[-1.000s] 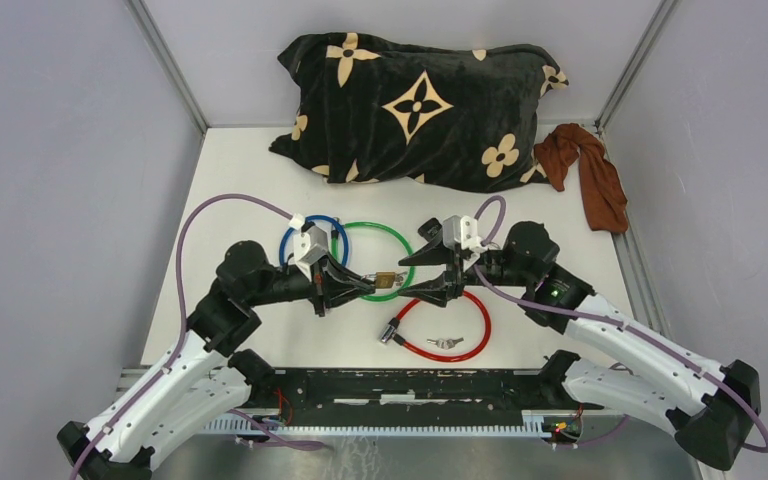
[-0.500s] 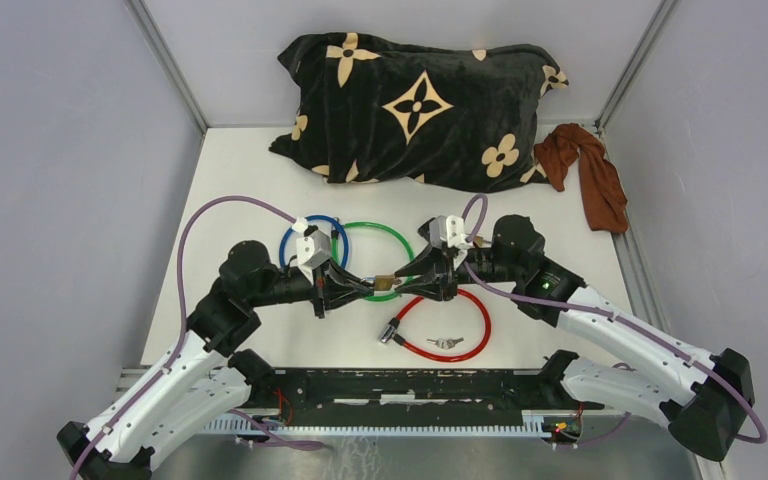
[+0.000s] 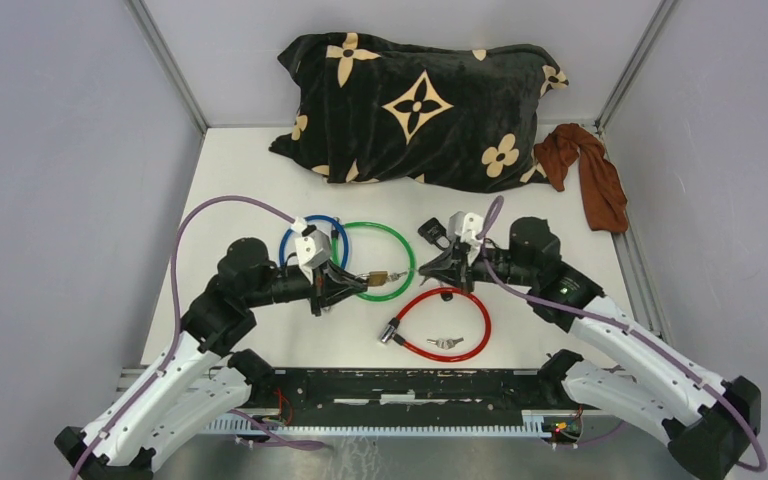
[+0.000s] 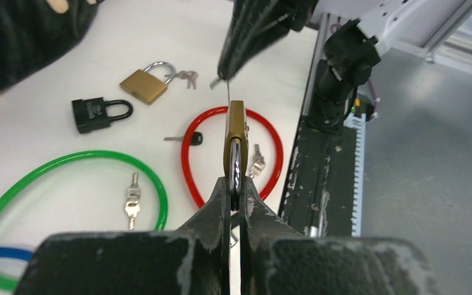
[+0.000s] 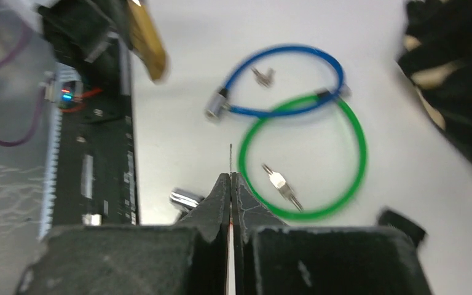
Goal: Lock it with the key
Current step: Place the lock at the center of the board.
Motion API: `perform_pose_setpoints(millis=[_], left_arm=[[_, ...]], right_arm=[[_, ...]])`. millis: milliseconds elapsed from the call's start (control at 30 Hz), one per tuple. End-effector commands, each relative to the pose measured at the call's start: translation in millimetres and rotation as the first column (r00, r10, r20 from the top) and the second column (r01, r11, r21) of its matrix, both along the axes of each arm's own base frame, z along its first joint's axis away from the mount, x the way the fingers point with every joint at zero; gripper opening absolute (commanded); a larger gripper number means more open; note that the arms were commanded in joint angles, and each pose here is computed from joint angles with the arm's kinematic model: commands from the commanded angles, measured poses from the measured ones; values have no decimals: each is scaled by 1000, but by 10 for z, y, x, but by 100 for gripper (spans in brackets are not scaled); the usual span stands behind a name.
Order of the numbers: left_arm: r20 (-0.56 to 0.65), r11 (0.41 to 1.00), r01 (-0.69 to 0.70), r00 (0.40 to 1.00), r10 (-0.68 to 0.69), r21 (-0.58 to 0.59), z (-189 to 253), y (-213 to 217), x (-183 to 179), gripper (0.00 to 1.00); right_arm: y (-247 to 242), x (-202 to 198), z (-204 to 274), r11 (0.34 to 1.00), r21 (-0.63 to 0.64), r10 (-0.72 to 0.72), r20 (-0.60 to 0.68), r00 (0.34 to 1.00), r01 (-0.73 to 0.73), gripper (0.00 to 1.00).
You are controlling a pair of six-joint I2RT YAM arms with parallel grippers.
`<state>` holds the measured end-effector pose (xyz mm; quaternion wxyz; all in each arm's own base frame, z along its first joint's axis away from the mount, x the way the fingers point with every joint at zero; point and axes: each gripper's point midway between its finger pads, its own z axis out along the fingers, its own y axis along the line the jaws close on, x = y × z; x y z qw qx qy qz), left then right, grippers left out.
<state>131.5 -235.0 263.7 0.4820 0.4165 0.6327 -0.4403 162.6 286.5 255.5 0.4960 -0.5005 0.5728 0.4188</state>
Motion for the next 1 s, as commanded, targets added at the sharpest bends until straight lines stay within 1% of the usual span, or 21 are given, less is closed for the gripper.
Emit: perform_pose_setpoints(millis=[0,67,100,133,167,200,267,333,367,433,467,533,567,633,767,867,967], left_arm=[[150,996,-54,988,43,64,88,134,108,2],[176,990,-49,984,25,136,-110,172,133,2],[210,980,-18,977,-25,200,-274,199,118,2],[241,958,10,967,-82,287,-487,254,106,2],[273,922,11,954,-125,386,-715,341,138,2],[295,867,-29,946,-137,497,-980,481,220,2],[287,749,20,917,-278,662,-1328,662,162,2],[236,653,110,878,-418,749,-1512,752,3,2],[207,593,154,843,-496,791,-1595,807,-85,2],[182,491,163,794,-580,856,-1723,889,-110,2],[172,434,145,772,-611,889,-1790,951,-83,2],[146,320,104,730,-667,942,-1898,1045,-24,2],[132,273,83,720,-682,958,-1933,1089,5,2],[101,199,59,703,-704,978,-1970,1153,31,2],[20,86,67,668,-744,994,-2039,1268,-17,2],[-11,46,71,651,-759,996,-2050,1291,-39,2],[-25,47,97,635,-772,994,-2048,1250,-75,2]], right_arm=[[-481,306,-398,969,-109,-227,-39,973,222,0],[-517,341,-407,964,-88,-256,-57,965,251,0],[-501,337,-394,966,-73,-255,-68,965,250,0],[-487,337,-388,967,-63,-253,-79,964,249,0],[-469,340,-372,967,-53,-252,-91,963,248,0],[-462,347,-366,967,-52,-253,-98,963,249,0],[-435,344,-354,970,-47,-243,-109,964,239,0],[-400,333,-337,975,-32,-223,-114,968,221,0],[-378,317,-331,976,-23,-217,-140,966,216,0],[-356,306,-334,977,-17,-211,-154,965,211,0],[-339,304,-310,978,-3,-206,-151,967,208,0],[-301,273,-270,981,21,-187,-155,970,193,0],[-289,262,-265,982,22,-184,-157,970,190,0],[-280,248,-250,982,24,-184,-153,971,189,0],[-266,223,-217,982,32,-178,-148,973,184,0],[-248,202,-210,984,34,-169,-146,975,176,0],[-230,187,-224,985,34,-161,-146,976,168,0]])
